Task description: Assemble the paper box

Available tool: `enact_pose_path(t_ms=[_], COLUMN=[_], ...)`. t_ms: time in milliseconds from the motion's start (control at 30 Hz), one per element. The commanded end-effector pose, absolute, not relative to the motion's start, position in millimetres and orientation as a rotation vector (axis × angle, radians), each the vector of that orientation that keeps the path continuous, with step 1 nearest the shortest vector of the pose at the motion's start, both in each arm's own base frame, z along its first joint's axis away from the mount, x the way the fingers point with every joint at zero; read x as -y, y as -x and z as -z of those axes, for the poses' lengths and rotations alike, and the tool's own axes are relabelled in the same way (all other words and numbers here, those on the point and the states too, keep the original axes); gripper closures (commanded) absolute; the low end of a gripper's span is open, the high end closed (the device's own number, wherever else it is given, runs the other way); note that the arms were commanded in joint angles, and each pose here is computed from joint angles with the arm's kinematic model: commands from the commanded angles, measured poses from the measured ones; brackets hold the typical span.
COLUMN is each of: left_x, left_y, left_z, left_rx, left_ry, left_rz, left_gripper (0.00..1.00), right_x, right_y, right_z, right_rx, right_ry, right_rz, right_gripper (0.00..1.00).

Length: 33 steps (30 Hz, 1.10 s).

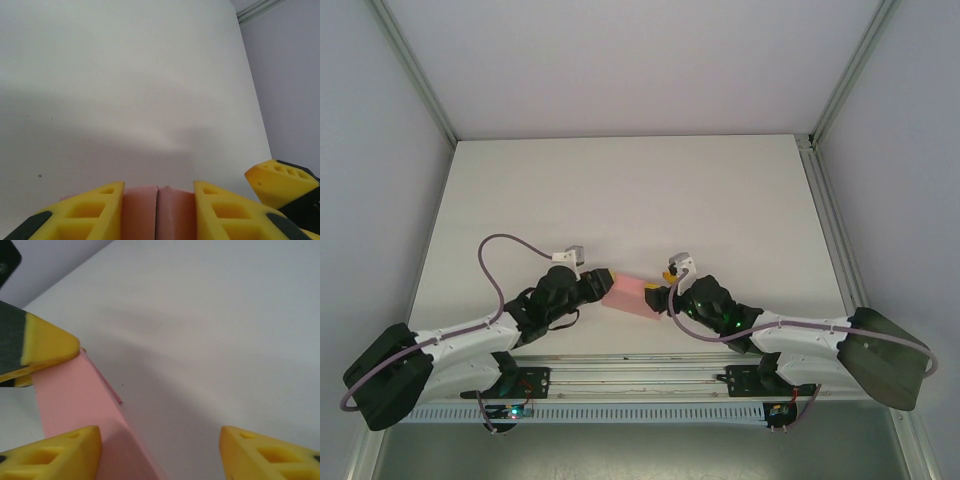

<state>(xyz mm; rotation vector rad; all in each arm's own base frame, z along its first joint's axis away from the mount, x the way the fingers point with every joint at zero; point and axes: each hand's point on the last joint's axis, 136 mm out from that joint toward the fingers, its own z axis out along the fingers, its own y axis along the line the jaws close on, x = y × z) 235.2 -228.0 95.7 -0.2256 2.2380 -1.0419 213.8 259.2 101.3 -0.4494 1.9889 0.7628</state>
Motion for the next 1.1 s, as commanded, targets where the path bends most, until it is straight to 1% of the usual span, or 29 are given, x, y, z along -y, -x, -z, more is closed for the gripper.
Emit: enact_pose_path(t_ms=[0,33,67,133,233,267,400,467,733,833,900,933,1000,1067], left_x=[198.6,197.2,196.0,192.2,197.3,199.8,194.9,190.5,181.2,181.6,180.5,179.2,180.1,185.0], left_y=[-186.9,-184.3,-180.2,-175.1,-170.6,-169.9,-166.3,-166.2,-167.4,-168.6,-171.4,-173.7,-178.3,-183.2], left_z=[-8.8,-4.4,0.8,9.4,10.9,9.6,11.5,11.1,-7.7,-20.9,-30.6,-36.1,-48.7,-62.5], left_rx=[-2.581,-2.596,-2.612,-2.638,-2.623,-2.603,-2.578,-2.571,-2.492,-2.447,-2.426,-2.416,-2.392,-2.366], left_ry=[0.091,0.066,0.026,0.007,-0.031,-0.048,-0.075,-0.064,-0.018,-0.025,-0.01,0.001,0.009,-0.001], left_rz=[0.785,0.767,0.751,0.724,0.77,0.79,0.769,0.752,0.773,0.8,0.8,0.789,0.788,0.801], left_gripper=[0.93,1.0,1.0,1.0,1.0,1.0,1.0,1.0,1.0,1.0,1.0,0.97,0.59,0.58], right_x=[-209.2,-208.8,-210.4,-212.4,-215.0,-215.6,-214.1,-214.8,-216.2,-216.1,-219.5,-222.2,-225.4,-229.8], right_y=[-189.3,-188.0,-185.9,-183.4,-183.8,-183.7,-183.6,-183.3,-186.9,-190.9,-192.0,-194.3,-201.5,-208.6], right_z=[-4.7,-0.5,3.0,8.2,11.5,12.8,18.6,21.9,19.5,12.4,7.5,2.7,-8.0,-21.5], right_rx=[-2.279,-2.288,-2.295,-2.307,-2.314,-2.315,-2.313,-2.319,-2.276,-2.255,-2.256,-2.249,-2.235,-2.213], right_ry=[0.568,0.574,0.588,0.604,0.594,0.594,0.582,0.58,0.56,0.566,0.583,0.581,0.565,0.546], right_rz=[-0.501,-0.5,-0.511,-0.523,-0.534,-0.538,-0.536,-0.539,-0.556,-0.538,-0.537,-0.537,-0.526,-0.527], right_gripper=[0.41,0.48,0.54,0.57,0.62,0.67,0.72,0.79,0.85,0.84,0.82,0.8,0.78,0.74])
